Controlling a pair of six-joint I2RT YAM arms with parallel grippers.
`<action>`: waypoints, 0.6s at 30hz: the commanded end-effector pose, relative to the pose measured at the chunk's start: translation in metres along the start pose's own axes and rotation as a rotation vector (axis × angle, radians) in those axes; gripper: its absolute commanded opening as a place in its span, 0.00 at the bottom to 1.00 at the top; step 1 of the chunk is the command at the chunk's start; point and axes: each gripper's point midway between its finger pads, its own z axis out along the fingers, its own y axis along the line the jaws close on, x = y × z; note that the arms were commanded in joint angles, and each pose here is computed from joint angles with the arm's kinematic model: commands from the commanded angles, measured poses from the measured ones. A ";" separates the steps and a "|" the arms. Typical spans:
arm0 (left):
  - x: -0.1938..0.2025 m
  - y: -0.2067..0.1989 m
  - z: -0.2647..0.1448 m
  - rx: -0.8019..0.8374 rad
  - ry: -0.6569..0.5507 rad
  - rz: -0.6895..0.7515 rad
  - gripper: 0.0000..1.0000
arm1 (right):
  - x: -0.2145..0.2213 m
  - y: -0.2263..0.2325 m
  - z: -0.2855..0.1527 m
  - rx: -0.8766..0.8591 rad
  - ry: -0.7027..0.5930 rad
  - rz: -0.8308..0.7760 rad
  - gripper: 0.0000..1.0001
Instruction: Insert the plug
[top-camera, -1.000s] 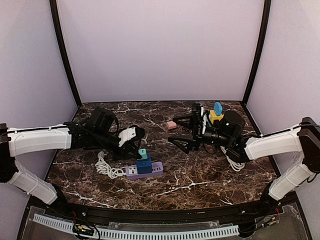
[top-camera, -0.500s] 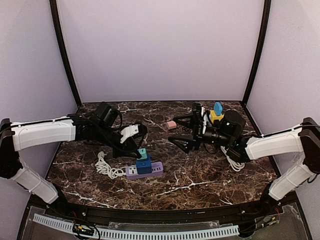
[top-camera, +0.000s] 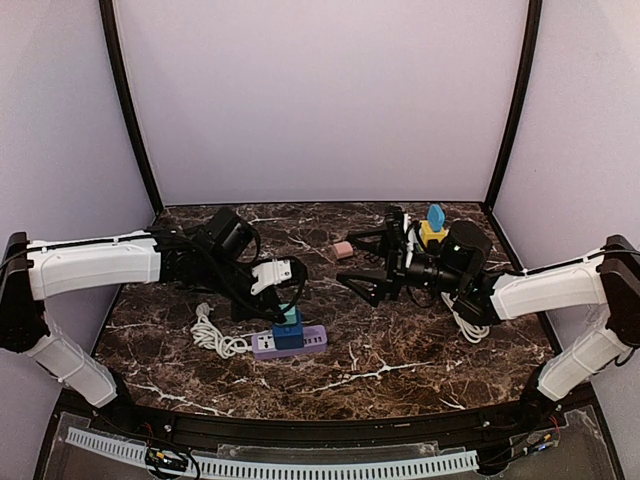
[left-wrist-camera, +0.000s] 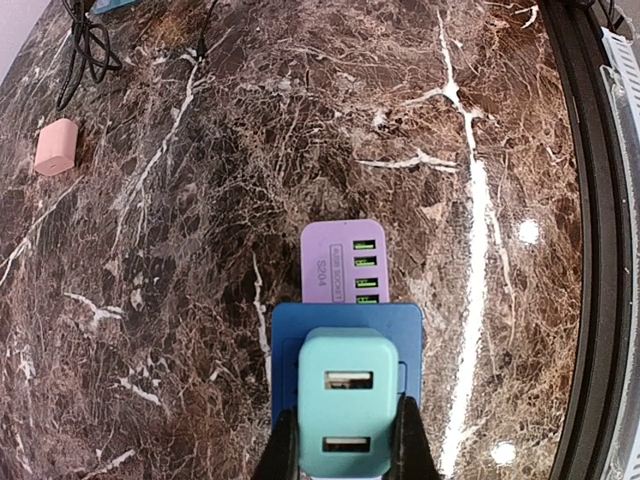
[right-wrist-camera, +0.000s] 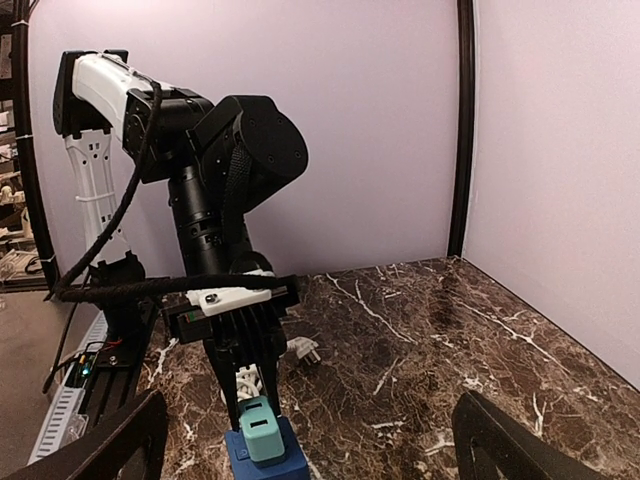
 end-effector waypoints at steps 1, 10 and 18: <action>0.135 -0.064 0.023 0.224 0.499 -0.070 0.01 | -0.006 0.000 -0.006 0.013 -0.029 -0.018 0.99; 0.038 -0.015 -0.006 0.089 0.288 0.011 0.86 | 0.009 -0.042 0.000 0.219 0.115 0.044 0.99; -0.004 -0.018 -0.059 0.062 0.117 0.107 0.98 | 0.012 -0.094 0.004 0.440 0.335 0.014 0.99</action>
